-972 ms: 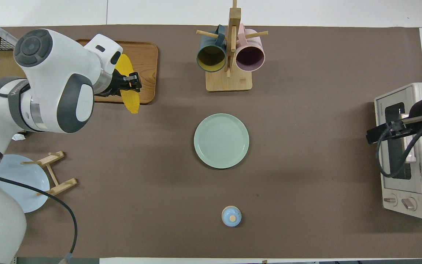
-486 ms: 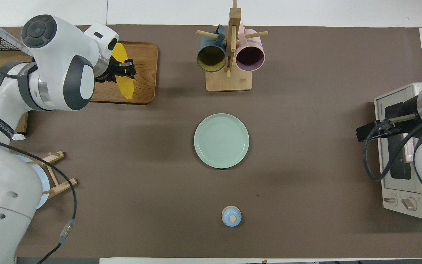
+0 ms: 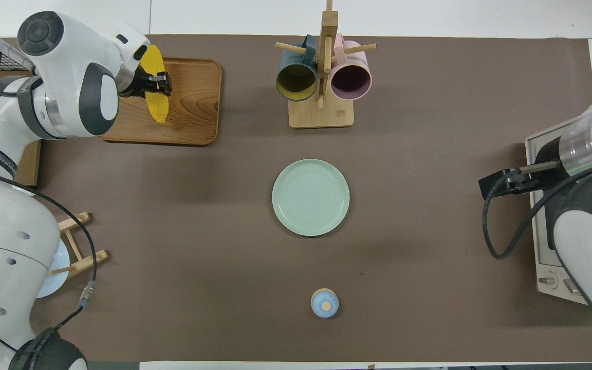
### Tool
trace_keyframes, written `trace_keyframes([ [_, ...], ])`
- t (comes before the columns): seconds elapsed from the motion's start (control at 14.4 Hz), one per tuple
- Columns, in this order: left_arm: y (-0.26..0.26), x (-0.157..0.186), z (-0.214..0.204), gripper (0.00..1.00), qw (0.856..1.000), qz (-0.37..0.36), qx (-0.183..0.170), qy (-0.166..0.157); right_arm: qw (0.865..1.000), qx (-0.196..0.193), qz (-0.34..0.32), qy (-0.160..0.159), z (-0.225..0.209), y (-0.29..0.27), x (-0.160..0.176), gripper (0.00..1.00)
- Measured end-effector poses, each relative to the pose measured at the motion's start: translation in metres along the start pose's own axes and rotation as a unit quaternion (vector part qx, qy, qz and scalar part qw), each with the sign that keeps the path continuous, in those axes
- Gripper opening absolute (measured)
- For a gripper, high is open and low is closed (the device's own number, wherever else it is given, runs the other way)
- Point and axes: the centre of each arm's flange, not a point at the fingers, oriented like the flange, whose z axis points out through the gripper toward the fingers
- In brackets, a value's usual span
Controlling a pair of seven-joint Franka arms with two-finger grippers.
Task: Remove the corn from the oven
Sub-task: 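Carry the corn to the wooden tray and lower it with the left gripper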
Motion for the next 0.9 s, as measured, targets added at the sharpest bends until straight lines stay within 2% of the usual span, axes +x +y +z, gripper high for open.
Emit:
trace_keyframes([
  [0.56,-0.004,-0.011,0.027,0.52,1.000,0.011,0.001,0.010,1.000,0.002,0.019,-0.006,0.001,0.018,-0.001,1.00],
  [0.69,-0.005,-0.011,0.027,0.67,1.000,0.011,0.002,0.009,1.000,0.003,0.025,-0.008,0.002,0.024,-0.001,1.00],
  [0.76,-0.005,-0.011,0.025,0.80,1.000,0.011,0.002,0.010,1.000,0.004,0.026,-0.010,0.003,0.025,-0.001,1.00],
  [0.9,-0.005,-0.009,0.015,0.99,1.000,0.010,0.001,0.013,1.000,0.005,0.028,-0.009,0.002,0.028,-0.001,1.00],
])
